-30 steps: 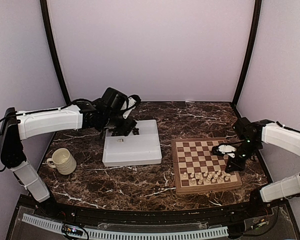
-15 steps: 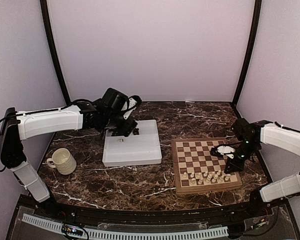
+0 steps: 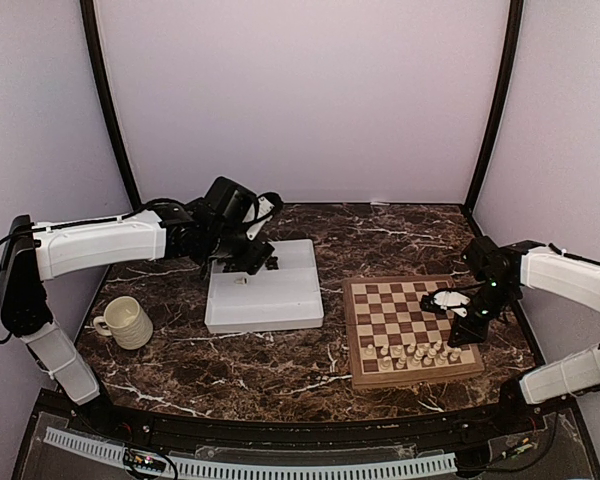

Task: Set up the chess pieces on the board
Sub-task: Place the pawn at g2.

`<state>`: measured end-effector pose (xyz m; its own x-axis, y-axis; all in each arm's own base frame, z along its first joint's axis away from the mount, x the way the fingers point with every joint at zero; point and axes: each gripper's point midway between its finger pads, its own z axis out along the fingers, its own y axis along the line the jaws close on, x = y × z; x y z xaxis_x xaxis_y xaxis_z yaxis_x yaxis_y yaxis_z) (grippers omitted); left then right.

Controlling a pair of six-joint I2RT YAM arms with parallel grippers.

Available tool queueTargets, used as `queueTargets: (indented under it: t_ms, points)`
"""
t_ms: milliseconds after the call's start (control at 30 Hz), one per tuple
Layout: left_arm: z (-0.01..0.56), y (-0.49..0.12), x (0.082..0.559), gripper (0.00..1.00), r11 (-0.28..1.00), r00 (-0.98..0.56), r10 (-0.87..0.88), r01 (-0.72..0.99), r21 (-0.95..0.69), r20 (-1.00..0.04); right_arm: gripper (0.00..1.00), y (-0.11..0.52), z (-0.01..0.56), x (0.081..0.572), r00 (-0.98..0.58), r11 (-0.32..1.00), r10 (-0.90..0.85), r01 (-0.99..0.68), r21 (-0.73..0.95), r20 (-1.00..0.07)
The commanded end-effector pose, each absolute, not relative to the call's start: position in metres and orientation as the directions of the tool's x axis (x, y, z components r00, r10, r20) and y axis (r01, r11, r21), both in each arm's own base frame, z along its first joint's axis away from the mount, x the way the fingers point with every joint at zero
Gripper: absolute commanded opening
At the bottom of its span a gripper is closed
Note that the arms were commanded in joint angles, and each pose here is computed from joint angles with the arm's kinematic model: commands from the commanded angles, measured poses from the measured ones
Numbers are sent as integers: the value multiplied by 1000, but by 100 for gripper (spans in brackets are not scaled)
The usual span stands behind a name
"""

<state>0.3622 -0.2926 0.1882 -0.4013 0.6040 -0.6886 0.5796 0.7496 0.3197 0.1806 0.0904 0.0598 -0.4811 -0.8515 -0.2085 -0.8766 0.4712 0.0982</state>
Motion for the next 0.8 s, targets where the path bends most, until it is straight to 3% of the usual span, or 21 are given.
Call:
queueTargets:
  t_ms: [0, 300, 467, 500, 633, 767]
  points:
    - [200, -293, 359, 75, 747, -388, 606, 577, 330, -694, 17, 91, 57, 178, -476, 465, -857, -879, 103, -197]
    - [200, -290, 361, 76, 758, -394, 601, 558, 339, -695, 22, 96, 74, 183, -476, 468, -848, -879, 92, -234]
    - [202, -278, 366, 85, 846, -476, 497, 451, 283, -726, 26, 97, 103, 185, -440, 439, -859, -896, 64, -263]
    - [206, -275, 367, 86, 889, -519, 419, 400, 221, -745, 27, 97, 109, 188, -433, 437, -859, -898, 49, -272]
    - [174, -243, 358, 80, 983, -766, 112, 180, -44, -633, 29, 103, 127, 201, -414, 437, -850, -900, 5, -324]
    - [153, -251, 345, 69, 964, -816, -94, 67, -255, -570, 29, 115, 131, 217, -413, 443, -827, -897, 10, -381]
